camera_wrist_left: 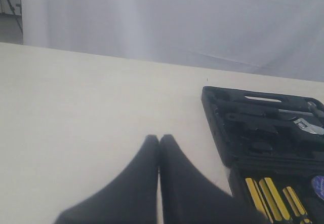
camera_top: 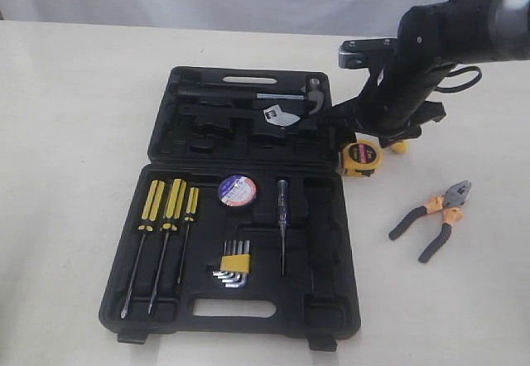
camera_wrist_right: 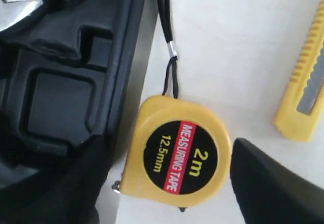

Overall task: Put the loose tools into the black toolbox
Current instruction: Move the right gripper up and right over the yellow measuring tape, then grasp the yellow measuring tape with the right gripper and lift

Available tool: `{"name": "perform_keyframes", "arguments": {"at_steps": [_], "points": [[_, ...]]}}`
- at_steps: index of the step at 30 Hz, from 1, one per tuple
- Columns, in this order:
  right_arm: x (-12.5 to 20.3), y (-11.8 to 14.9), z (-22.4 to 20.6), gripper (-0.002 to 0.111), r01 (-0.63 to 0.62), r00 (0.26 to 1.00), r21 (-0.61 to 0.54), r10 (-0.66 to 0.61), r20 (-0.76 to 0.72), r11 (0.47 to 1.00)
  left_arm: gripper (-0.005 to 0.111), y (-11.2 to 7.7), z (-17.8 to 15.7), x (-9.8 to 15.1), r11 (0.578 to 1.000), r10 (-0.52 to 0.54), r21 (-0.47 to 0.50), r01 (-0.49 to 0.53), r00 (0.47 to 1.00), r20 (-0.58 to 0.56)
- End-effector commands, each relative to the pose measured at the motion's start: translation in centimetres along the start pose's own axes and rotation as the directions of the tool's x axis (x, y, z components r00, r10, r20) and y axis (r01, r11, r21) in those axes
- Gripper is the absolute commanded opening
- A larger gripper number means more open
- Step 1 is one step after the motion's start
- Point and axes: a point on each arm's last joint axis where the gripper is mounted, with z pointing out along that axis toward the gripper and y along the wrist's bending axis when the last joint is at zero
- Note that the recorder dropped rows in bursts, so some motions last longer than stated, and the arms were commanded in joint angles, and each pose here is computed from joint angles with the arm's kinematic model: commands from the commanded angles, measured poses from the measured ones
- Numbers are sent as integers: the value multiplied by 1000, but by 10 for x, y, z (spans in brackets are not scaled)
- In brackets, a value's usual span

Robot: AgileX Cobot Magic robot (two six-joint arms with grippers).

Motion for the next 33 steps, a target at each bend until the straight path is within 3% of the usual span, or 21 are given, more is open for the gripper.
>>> {"name": "perform_keyframes", "arguments": {"at_steps": [1,12,33], "points": [[-2,-3,0,66,-8,1000,8,7,20,1000,0,0,0,-1,1000,5,5,-5,1000,0],[0,-9,0,66,11,1000,76,-12,3,997,0,0,0,-1,1000,5,5,-5,1000,0],[6,-6,22,66,-39,998,47,41,-44,998,0,0,0,-1,1000,5,5,-5,1000,0]]}}
